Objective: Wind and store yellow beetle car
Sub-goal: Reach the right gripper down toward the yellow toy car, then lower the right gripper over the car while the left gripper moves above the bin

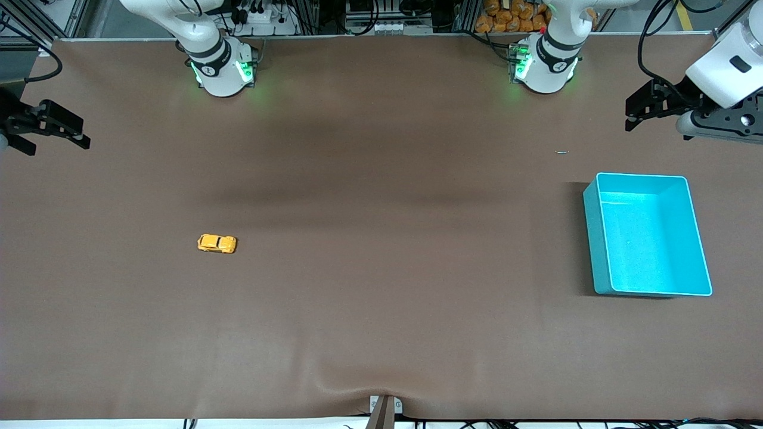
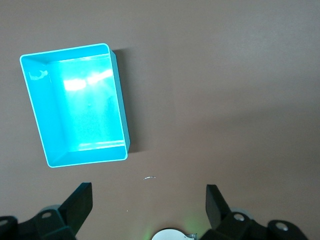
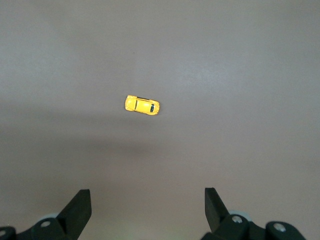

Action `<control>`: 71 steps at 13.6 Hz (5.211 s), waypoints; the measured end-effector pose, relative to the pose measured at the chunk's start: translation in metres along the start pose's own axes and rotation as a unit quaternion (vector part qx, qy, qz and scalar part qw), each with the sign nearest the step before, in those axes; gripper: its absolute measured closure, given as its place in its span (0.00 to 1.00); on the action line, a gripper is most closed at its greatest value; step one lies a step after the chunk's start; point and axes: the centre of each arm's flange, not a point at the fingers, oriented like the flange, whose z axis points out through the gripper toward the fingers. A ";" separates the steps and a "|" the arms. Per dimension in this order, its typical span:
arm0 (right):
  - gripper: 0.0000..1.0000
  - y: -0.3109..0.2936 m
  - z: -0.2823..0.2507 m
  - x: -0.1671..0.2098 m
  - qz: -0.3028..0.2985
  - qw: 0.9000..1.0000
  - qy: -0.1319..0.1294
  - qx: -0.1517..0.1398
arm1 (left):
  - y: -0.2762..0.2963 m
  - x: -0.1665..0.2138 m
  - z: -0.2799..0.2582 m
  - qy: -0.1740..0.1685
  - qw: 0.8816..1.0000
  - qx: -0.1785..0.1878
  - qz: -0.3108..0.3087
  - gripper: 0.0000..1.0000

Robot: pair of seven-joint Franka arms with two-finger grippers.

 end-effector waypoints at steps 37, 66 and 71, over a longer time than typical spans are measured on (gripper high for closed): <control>0.04 -0.050 0.429 0.061 -0.582 0.813 -0.018 -0.021 | -0.002 0.002 0.013 -0.024 1.000 -0.002 -0.015 0.00; 0.56 -0.043 0.452 0.059 -0.656 0.754 -0.036 -0.010 | 0.040 0.060 0.145 -0.057 0.980 0.000 -0.190 0.00; 0.56 -0.023 0.452 0.059 -0.659 0.751 -0.038 -0.006 | 0.038 0.053 0.158 -0.046 0.975 0.001 -0.216 0.00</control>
